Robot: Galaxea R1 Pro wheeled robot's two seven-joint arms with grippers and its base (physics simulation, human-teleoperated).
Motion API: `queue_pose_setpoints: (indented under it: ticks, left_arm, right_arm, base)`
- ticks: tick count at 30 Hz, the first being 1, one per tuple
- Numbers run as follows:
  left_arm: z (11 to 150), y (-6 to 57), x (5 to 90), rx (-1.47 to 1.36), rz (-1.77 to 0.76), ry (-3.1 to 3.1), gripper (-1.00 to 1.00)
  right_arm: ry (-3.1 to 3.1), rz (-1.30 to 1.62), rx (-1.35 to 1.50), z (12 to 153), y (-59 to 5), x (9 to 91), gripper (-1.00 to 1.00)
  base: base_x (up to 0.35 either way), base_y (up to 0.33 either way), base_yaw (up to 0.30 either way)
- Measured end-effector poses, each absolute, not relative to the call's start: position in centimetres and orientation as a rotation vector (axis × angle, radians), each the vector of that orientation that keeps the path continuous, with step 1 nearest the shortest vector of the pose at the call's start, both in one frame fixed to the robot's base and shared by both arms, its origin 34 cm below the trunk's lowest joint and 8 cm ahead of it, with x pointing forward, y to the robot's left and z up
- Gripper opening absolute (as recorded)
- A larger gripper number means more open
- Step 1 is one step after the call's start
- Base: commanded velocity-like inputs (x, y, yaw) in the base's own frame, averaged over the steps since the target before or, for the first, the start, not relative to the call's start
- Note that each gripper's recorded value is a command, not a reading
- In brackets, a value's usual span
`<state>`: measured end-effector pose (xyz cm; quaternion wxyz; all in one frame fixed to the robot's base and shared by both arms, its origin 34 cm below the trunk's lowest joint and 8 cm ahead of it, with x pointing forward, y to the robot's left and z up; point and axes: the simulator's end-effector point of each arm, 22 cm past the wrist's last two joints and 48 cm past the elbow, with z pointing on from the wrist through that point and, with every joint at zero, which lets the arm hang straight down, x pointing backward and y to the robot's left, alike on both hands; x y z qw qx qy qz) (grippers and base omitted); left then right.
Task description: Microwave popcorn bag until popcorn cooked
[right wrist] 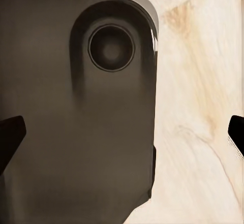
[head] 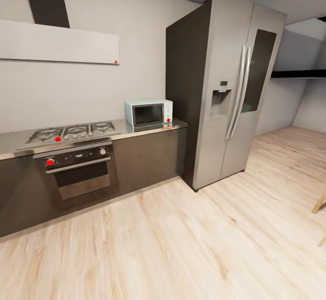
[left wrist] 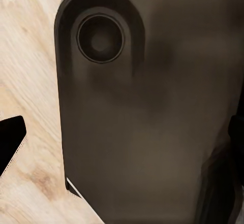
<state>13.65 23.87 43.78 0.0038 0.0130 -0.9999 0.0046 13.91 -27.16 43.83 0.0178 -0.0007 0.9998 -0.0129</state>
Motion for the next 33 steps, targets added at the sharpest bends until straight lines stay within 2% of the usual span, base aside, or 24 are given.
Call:
queue_pose_setpoints:
  ticks: [23,33]
  left_arm:
    - [43.78,23.88,13.65,0.041,0.014,-3.134,1.00]
    - [43.78,23.86,13.65,0.041,0.015,-3.134,1.00]
  right_arm:
    - [3.106,-0.040,-0.007,43.83,-27.15,13.91,1.00]
    - [3.106,-0.036,-0.007,43.82,-26.97,13.89,1.00]
  base:
    - [0.323,-0.001,0.000]
    - [0.322,-0.100,0.000]
